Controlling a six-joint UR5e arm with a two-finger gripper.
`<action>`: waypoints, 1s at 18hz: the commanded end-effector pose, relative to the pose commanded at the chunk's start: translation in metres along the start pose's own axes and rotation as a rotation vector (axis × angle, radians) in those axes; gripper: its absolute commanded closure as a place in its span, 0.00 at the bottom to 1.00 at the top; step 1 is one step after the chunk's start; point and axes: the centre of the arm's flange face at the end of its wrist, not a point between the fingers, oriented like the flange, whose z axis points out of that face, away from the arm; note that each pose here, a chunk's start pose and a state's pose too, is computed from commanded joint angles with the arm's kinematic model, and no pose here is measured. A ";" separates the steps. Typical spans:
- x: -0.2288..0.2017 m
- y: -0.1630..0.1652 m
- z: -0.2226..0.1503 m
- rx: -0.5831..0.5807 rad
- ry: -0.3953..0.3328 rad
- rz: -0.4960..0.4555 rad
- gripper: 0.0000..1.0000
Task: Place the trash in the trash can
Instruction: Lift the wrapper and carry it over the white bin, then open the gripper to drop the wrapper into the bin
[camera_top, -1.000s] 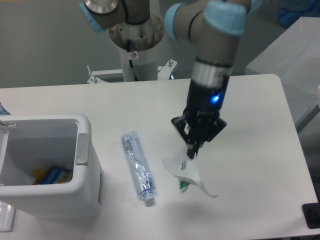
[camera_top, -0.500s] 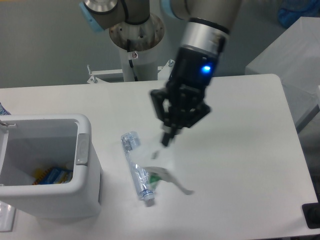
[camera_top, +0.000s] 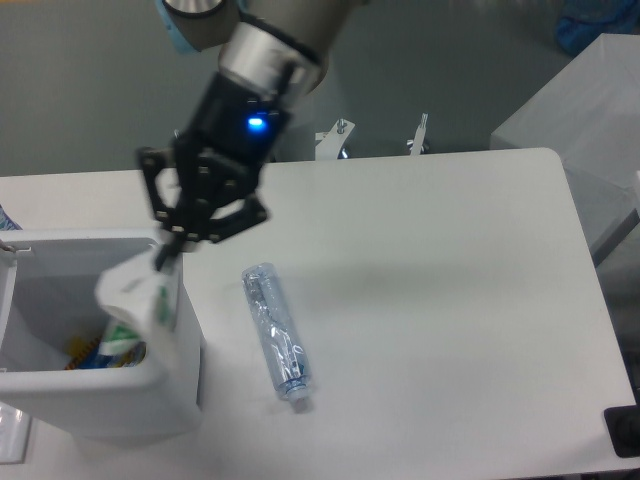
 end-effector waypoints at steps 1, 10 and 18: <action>0.001 0.003 0.002 -0.006 0.003 -0.002 0.96; 0.002 0.017 0.019 -0.041 0.014 0.036 0.24; -0.017 -0.002 0.006 -0.008 -0.172 0.040 0.00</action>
